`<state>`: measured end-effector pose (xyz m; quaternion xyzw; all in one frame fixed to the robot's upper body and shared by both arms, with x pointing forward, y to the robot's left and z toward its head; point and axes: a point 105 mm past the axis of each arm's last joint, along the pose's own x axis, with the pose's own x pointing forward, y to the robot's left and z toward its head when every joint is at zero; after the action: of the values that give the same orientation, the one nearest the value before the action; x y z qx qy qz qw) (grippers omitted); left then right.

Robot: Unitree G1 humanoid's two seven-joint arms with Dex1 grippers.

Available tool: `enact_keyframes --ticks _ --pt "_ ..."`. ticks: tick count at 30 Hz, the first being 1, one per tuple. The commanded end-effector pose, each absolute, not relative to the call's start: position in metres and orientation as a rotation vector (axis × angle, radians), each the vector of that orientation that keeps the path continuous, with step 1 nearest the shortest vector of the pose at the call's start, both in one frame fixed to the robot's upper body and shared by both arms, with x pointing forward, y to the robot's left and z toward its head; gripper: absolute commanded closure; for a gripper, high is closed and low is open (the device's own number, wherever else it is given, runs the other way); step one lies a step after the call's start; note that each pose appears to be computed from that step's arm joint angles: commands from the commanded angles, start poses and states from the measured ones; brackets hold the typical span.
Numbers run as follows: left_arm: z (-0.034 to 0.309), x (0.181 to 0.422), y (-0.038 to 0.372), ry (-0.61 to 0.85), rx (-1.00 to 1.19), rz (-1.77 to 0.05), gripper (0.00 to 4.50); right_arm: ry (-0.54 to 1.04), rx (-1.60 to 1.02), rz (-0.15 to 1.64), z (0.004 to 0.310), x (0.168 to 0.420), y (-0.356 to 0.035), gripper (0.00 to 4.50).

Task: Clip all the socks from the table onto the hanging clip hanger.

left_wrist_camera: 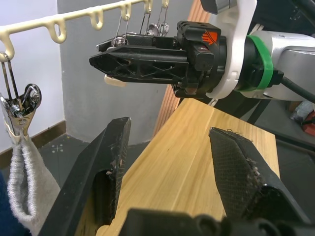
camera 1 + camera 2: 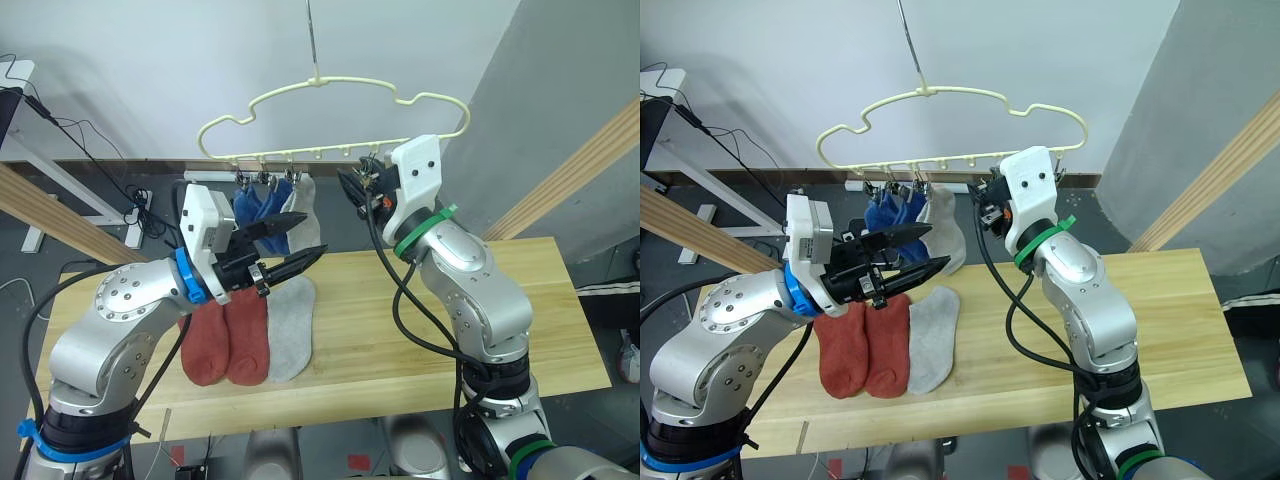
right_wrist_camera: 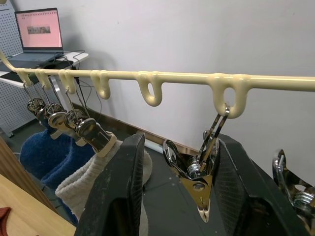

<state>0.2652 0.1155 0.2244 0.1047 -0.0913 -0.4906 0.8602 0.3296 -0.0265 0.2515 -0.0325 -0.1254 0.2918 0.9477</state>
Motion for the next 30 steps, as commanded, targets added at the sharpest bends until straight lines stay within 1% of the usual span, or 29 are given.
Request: enact_keyframes --ticks 1,3,4,6,9,11,16,18,20,22,23,25,26,27,30 --pt "0.227 0.261 0.114 -0.221 0.230 -1.033 1.71 -0.324 -0.052 0.601 0.267 0.324 -0.025 2.53" --pt "0.227 0.261 0.114 -0.220 0.227 -1.032 1.71 -0.328 -0.049 0.600 0.267 0.323 -0.025 2.53" --pt "0.227 0.261 0.114 -0.222 0.227 -1.031 1.71 -0.329 -0.048 0.599 0.268 0.323 -0.025 2.70" --pt "0.226 0.261 0.114 -0.223 0.228 -1.028 1.71 -0.334 -0.044 0.600 0.268 0.323 -0.025 3.10" --pt "0.223 0.261 0.115 -0.222 0.225 -1.017 1.71 -0.336 -0.043 0.598 0.268 0.324 -0.025 4.04" --pt "0.222 0.262 0.114 -0.221 0.225 -1.014 1.71 -0.337 -0.043 0.597 0.268 0.324 -0.025 4.43" --pt "0.212 0.263 0.118 -0.195 0.212 -0.979 1.71 -0.338 -0.044 0.596 0.268 0.324 -0.026 4.45" --pt "0.200 0.266 0.122 -0.147 0.191 -0.921 1.71 -0.338 -0.044 0.594 0.268 0.324 -0.026 4.45" --pt "0.180 0.270 0.129 -0.090 0.159 -0.838 1.71 -0.339 -0.045 0.594 0.268 0.324 -0.027 4.45" --pt "0.151 0.276 0.138 -0.014 0.142 -0.714 1.35 -0.338 -0.047 0.592 0.268 0.325 -0.027 4.45" --pt "0.144 0.276 0.140 0.001 0.142 -0.683 1.12 -0.337 -0.047 0.591 0.268 0.325 -0.027 4.45" --pt "0.109 0.277 0.139 0.070 0.143 -0.561 0.57 -0.335 -0.047 0.591 0.268 0.325 -0.028 4.45" --pt "0.097 0.278 0.139 0.087 0.142 -0.507 0.25 -0.333 -0.046 0.591 0.268 0.325 -0.028 4.45" --pt "0.084 0.279 0.139 0.121 0.144 -0.451 0.03 -0.331 -0.049 0.592 0.267 0.325 -0.028 4.45" --pt "0.066 0.280 0.135 0.162 0.140 -0.401 0.00 -0.328 -0.051 0.594 0.266 0.325 -0.028 4.45"
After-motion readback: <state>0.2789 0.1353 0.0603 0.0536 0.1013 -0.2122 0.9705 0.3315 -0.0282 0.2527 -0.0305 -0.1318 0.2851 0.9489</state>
